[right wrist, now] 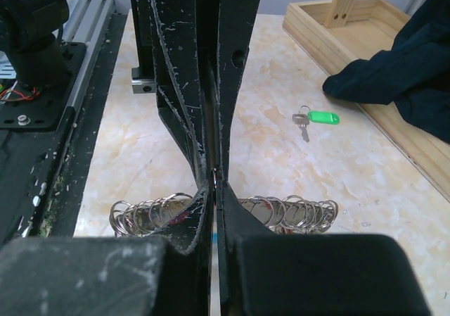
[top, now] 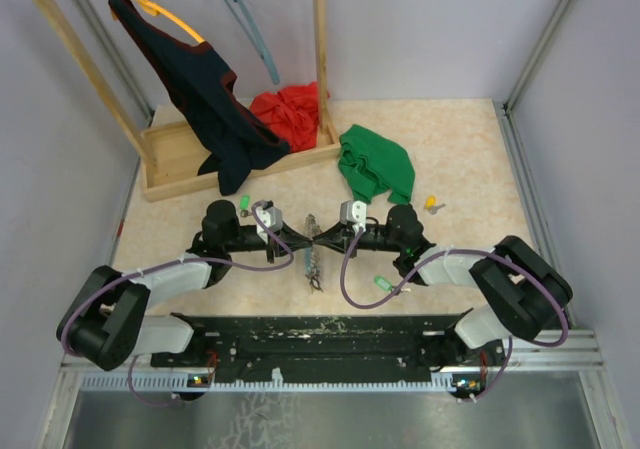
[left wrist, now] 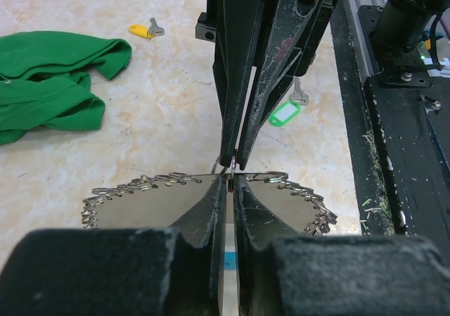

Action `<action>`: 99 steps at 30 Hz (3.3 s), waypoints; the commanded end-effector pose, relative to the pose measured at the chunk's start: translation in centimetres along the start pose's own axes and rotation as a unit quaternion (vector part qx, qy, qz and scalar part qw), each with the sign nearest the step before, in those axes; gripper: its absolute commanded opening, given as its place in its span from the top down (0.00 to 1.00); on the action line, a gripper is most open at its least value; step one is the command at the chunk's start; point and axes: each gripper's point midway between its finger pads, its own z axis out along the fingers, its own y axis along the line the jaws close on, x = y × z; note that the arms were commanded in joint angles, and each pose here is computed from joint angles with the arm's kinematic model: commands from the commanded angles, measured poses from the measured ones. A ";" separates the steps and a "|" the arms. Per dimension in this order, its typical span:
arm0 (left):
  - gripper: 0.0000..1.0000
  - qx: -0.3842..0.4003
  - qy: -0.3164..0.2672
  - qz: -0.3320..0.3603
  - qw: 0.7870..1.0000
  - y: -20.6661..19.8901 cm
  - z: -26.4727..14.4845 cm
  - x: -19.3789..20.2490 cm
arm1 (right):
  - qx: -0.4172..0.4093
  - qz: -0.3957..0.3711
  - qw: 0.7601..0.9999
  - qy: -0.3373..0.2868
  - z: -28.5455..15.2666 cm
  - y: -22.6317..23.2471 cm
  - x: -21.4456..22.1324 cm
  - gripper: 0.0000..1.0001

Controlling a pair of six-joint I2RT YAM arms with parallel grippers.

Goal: Put the keys on the keyring

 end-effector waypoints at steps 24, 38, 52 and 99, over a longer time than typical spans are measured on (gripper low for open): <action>1.00 -0.004 0.007 0.052 0.999 0.5 -0.4 -1.0 | 0.075 -0.039 0.996 0.042 -1.8 -2.4 0.0 0.72; 1.00 0.004 0.006 0.052 0.999 0.4 -0.2 -1.2 | 0.025 -0.012 0.999 0.047 -0.9 -1.1 0.8 0.70; 1.00 0.010 0.002 0.058 0.998 0.0 -0.2 -1.6 | 0.024 0.028 0.999 0.037 -1.5 0.0 -0.1 0.64; 1.00 -0.005 0.006 0.066 0.998 0.3 -0.1 -2.2 | 0.358 0.252 0.883 0.170 -10.2 -5.4 1.8 0.21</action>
